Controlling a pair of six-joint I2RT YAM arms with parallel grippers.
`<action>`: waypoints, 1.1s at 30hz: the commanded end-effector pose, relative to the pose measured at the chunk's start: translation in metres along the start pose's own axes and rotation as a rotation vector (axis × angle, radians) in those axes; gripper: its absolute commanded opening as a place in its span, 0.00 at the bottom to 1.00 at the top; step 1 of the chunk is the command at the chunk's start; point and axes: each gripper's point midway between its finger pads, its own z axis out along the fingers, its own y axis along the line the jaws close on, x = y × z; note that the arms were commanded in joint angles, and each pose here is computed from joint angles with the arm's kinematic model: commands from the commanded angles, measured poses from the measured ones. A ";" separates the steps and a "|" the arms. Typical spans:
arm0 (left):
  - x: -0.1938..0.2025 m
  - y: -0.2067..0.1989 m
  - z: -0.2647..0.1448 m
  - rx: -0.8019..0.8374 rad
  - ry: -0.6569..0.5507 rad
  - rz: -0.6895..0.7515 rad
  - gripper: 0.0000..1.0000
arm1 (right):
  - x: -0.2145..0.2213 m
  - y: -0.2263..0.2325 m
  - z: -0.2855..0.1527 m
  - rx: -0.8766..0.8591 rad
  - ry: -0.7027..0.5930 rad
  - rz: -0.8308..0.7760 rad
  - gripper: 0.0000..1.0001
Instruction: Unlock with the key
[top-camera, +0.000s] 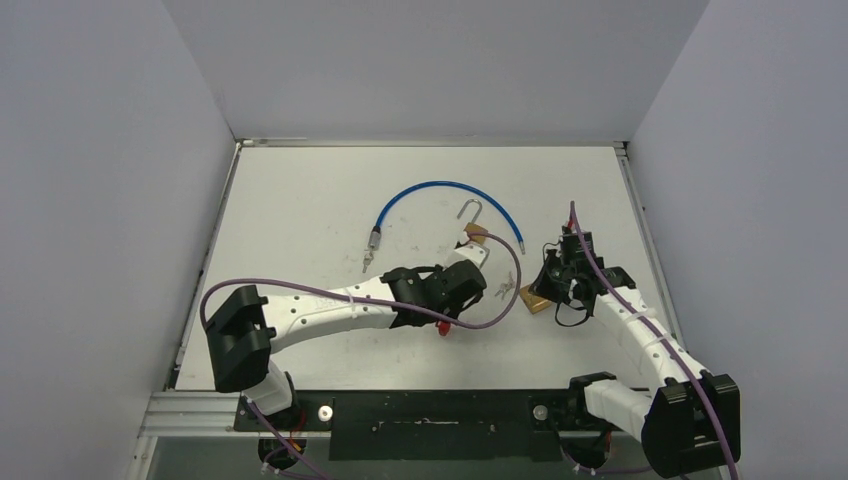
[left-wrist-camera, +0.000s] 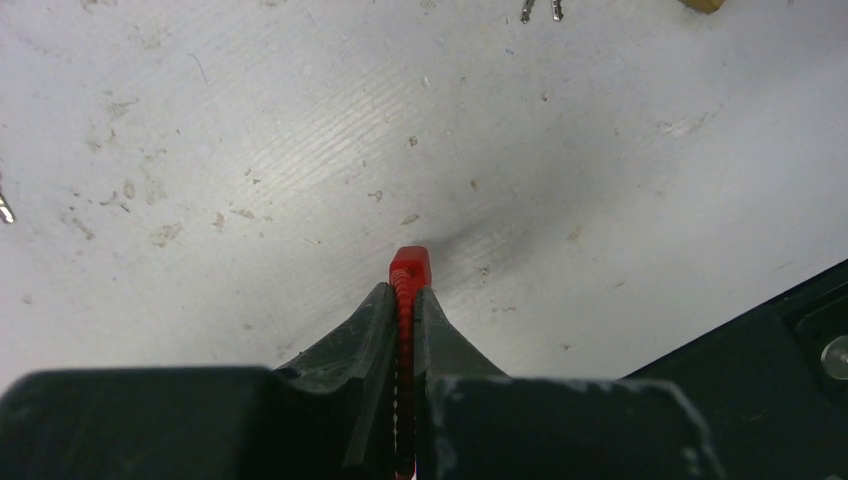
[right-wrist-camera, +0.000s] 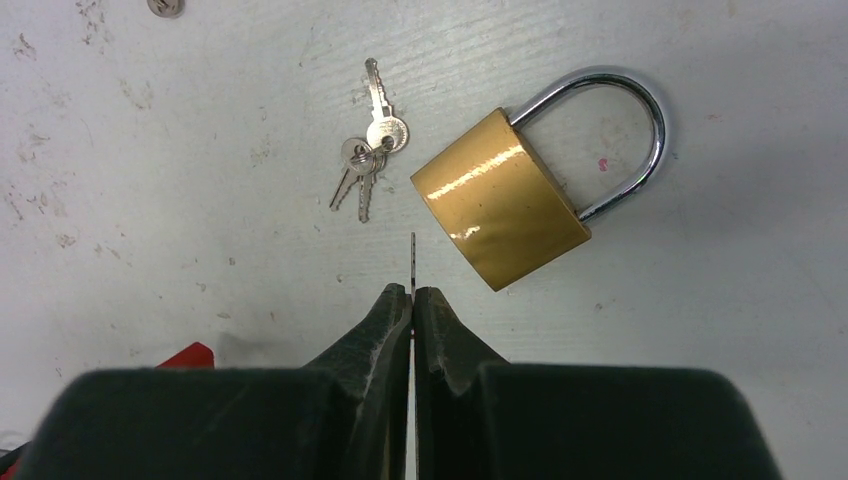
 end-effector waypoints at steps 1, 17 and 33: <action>-0.023 -0.001 0.003 0.010 -0.081 0.176 0.00 | -0.013 0.007 -0.001 -0.025 -0.040 -0.003 0.00; -0.013 -0.005 0.025 0.053 -0.145 0.230 0.51 | -0.014 0.007 -0.007 -0.019 -0.041 0.003 0.00; 0.002 0.005 0.015 0.190 -0.394 0.110 0.68 | -0.013 0.006 -0.014 -0.010 -0.028 -0.002 0.00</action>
